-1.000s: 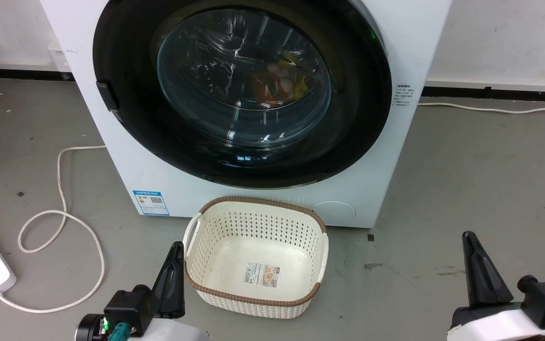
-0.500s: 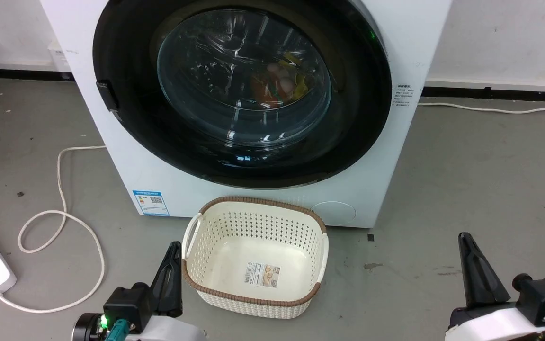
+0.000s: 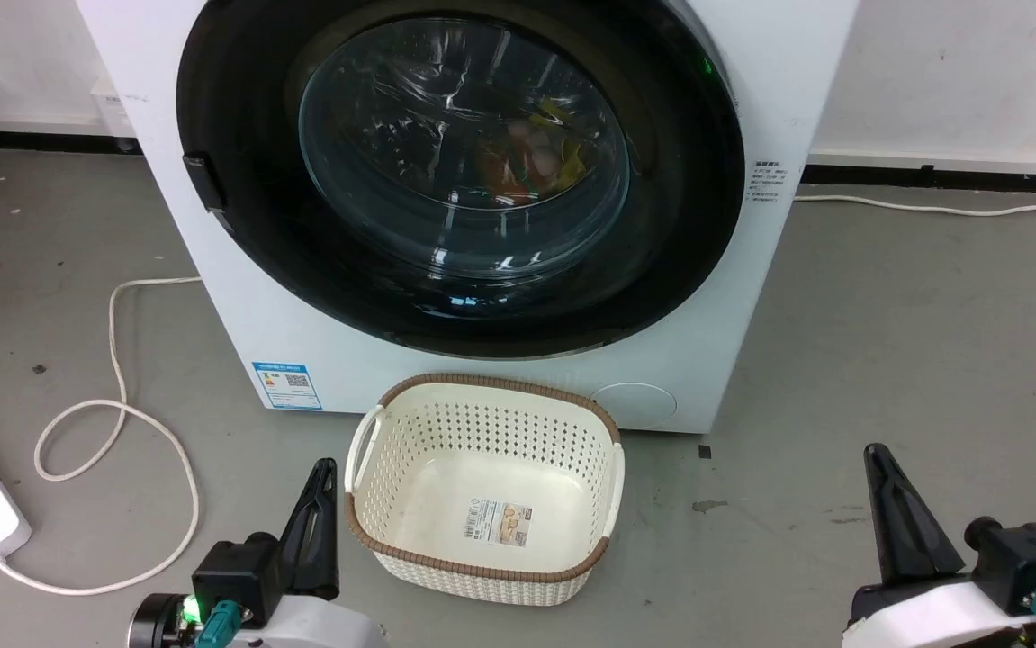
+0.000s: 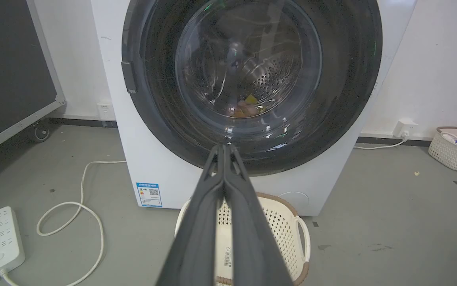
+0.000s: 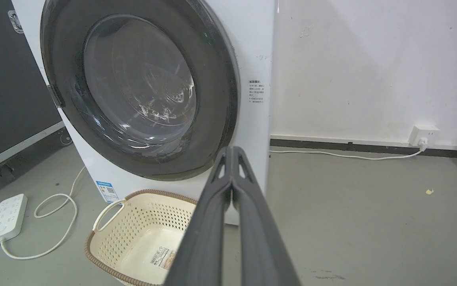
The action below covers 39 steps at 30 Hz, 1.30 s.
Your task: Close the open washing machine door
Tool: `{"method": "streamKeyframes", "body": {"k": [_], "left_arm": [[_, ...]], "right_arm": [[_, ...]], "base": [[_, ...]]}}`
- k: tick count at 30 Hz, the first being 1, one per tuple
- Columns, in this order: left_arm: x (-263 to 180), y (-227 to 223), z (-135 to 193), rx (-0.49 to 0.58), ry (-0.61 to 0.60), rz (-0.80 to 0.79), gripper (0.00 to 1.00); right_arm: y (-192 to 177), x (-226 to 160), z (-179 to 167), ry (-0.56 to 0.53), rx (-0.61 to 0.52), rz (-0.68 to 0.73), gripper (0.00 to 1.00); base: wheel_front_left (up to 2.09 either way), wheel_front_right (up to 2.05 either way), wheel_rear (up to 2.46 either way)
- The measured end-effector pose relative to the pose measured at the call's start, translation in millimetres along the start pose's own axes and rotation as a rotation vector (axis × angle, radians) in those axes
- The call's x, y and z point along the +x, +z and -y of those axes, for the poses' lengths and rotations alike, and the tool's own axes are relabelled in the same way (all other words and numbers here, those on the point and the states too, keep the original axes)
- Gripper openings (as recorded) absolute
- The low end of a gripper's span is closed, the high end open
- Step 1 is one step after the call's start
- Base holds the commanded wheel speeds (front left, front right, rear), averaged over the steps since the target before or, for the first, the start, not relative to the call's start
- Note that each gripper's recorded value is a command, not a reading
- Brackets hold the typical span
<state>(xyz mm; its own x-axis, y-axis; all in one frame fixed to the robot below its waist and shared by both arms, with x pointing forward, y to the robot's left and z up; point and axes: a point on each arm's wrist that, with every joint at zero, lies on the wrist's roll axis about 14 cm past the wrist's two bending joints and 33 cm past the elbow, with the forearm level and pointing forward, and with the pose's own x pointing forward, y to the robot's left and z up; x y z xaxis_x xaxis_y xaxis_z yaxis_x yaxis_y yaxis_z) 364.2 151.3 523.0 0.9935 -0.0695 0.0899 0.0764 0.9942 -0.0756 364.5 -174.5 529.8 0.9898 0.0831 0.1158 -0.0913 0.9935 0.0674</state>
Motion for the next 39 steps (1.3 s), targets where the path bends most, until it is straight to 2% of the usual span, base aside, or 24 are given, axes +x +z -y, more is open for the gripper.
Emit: {"method": "streamKeyframes", "body": {"k": [39], "left_arm": [[1.7,0.0,-10.3,0.054,0.025,-0.045,0.0]], "right_arm": [[-4.0,2.3,-5.5,0.021,-0.046,-0.06,0.0]], "base": [[0.0,0.0,0.0]]}}
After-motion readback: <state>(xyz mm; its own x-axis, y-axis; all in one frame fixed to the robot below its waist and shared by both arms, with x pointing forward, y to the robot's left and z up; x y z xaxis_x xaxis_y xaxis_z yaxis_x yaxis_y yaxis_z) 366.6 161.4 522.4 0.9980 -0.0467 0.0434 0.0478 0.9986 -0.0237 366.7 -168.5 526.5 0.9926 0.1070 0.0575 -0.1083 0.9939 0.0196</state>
